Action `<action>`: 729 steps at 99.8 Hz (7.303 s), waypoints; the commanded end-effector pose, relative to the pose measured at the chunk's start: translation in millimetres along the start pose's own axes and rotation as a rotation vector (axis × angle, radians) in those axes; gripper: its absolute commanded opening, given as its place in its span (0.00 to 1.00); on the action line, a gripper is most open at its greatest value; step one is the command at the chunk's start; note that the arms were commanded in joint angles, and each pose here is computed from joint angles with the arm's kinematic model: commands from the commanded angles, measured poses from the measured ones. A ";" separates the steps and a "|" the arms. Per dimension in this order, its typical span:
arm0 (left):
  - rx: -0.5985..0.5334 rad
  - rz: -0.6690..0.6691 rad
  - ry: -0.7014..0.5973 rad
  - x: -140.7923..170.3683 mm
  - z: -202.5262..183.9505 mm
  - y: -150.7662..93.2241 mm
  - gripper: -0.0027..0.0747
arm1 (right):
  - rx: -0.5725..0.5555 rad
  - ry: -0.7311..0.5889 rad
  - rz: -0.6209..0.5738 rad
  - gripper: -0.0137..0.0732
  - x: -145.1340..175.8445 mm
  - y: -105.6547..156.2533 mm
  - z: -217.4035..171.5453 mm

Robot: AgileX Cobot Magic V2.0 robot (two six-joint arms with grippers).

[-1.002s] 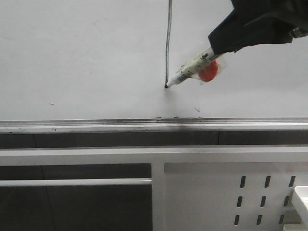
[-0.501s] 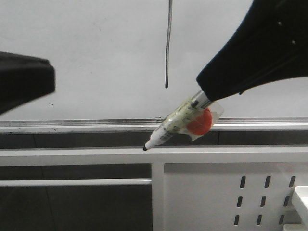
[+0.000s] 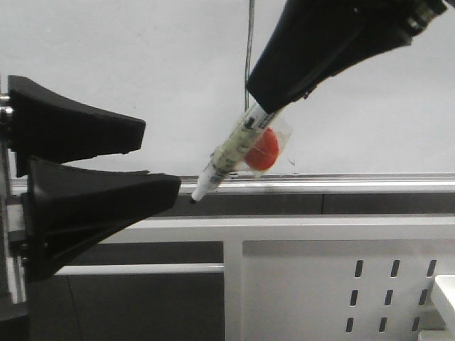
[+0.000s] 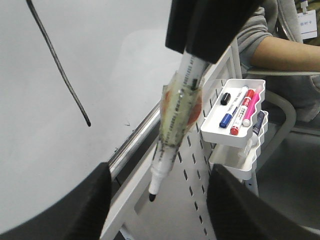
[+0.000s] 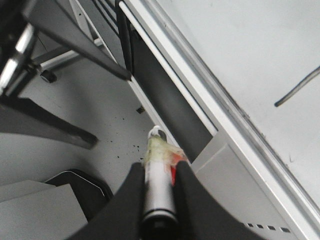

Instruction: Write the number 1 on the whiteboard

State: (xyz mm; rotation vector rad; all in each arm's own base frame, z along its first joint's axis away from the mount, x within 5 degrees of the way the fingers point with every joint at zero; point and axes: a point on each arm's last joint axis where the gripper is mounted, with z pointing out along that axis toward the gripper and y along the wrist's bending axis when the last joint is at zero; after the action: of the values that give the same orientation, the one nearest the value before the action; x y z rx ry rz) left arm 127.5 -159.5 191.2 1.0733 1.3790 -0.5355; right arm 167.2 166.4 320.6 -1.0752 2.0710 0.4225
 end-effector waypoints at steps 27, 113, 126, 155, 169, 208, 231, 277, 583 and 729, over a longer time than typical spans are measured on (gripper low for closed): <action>-0.018 0.005 -0.120 -14.5 14.0 6.0 0.48 | -0.038 -0.103 -0.050 0.08 -22.5 13.8 -11.1; 0.000 0.018 -0.109 -13.5 14.1 4.2 0.42 | -0.067 -0.127 -0.051 0.08 -25.2 21.7 -11.2; 0.027 0.038 -0.110 -13.6 14.1 1.7 0.04 | -0.067 -0.127 -0.051 0.08 -25.2 21.7 -11.2; 0.029 0.039 -0.111 -13.6 14.1 1.5 0.01 | -0.066 -0.132 -0.051 0.08 -25.6 21.6 -11.2; 0.027 0.038 -0.110 -13.6 14.1 1.7 0.01 | -0.058 -0.154 -0.047 0.14 -27.8 21.0 -11.5; -0.083 -0.055 -0.095 -5.9 7.2 8.4 0.01 | -0.034 -0.225 -0.062 0.63 -31.1 20.0 -27.7; -0.252 -0.165 -0.130 6.0 -13.0 15.4 0.01 | 0.047 -0.420 -0.135 0.56 -27.2 19.4 -94.9; -0.458 -0.427 -0.205 18.5 -11.8 32.6 0.01 | 0.121 -0.456 -0.114 0.08 6.1 17.0 -154.6; -0.412 -0.310 -0.364 -4.7 -67.5 17.2 0.01 | 0.277 -0.846 -0.153 0.08 165.7 31.3 -107.3; -0.401 -0.038 -0.071 -111.1 -178.4 28.3 0.01 | 0.310 -0.938 -0.166 0.08 171.1 30.5 -99.5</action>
State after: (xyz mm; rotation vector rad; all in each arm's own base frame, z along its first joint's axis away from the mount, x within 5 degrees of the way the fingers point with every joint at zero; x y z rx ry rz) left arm 41.8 -30.9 317.0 0.7875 1.4259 -0.3040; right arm 35.3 33.9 241.5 -0.7141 1.2492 0.3998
